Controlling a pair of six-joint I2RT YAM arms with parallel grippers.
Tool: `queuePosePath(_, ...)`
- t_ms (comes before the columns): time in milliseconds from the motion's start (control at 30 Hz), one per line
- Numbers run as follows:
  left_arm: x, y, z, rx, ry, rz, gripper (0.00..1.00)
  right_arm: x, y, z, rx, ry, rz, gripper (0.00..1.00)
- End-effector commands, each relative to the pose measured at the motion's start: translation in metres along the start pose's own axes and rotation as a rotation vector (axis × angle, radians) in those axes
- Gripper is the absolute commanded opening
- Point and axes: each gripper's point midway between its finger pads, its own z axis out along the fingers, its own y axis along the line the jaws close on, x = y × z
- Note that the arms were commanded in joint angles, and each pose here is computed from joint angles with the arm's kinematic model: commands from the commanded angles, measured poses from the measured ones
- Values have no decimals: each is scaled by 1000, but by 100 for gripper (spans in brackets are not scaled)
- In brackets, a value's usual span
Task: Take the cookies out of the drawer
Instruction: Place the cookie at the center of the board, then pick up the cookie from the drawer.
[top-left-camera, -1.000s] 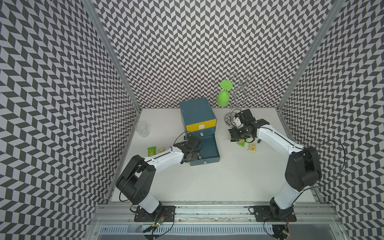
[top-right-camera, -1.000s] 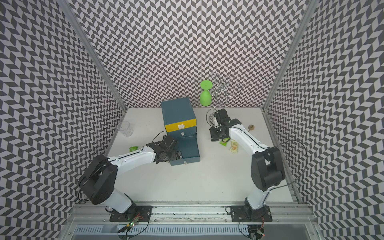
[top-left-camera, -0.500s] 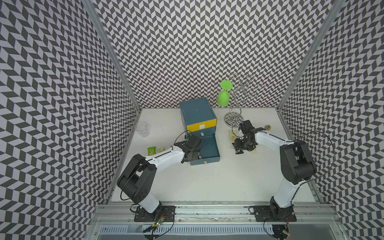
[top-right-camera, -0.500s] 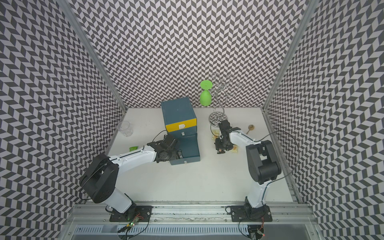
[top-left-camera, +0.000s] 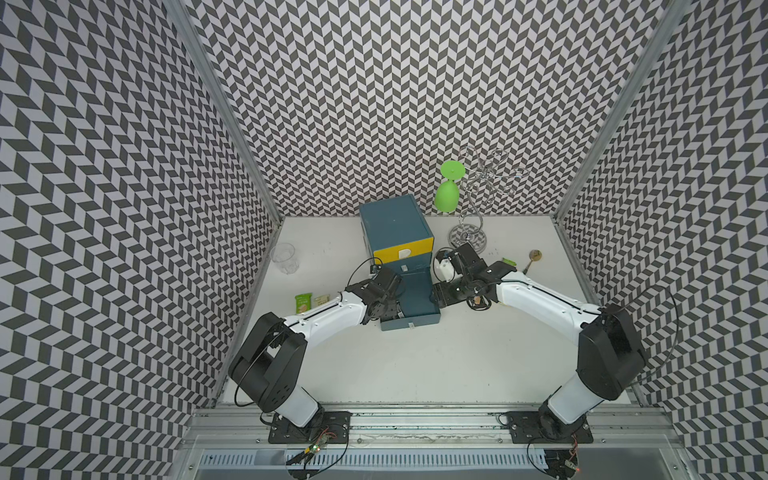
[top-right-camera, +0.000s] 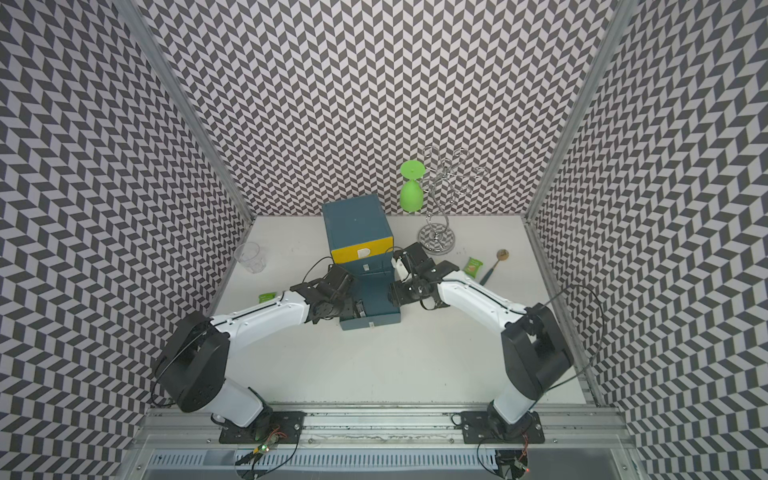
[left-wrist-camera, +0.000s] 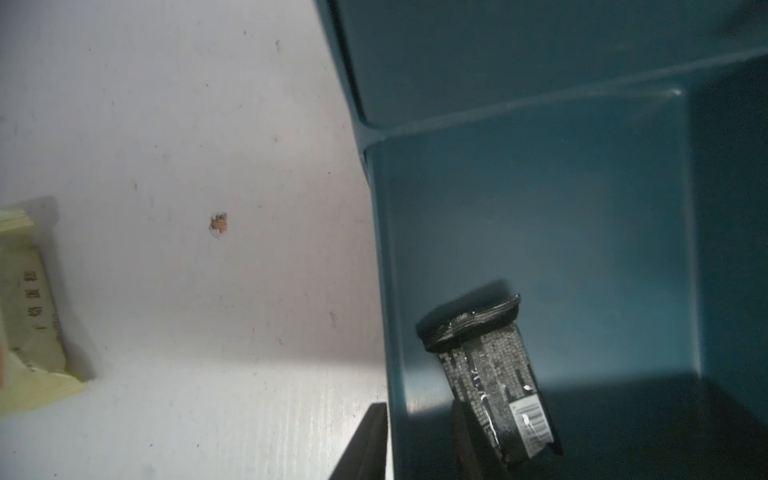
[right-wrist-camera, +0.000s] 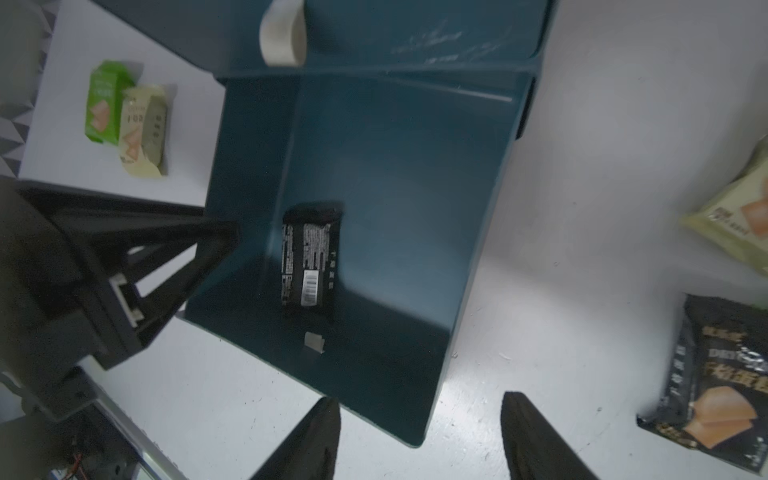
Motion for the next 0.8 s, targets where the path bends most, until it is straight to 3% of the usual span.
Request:
queuePosePath(0,-20,-8,-16,32,-65,-5,32,2,-13,13,43,-7,28,63)
queuePosePath(300,-38,-11,-55,73,-117,-13,48,8,-8,39,17,-9,35,52)
queuePosePath(467,-40,-24,-81,120,-128,6,49,1,-8,48,28,-24,34,40)
queuePosePath(600,-22,-60,-89,246,-96,35,49,-10,-6,48,25,-52,33,20)
queuePosePath(767,11,-73,-63,277,-11,18,48,-17,0,53,-5,-63,20,13)
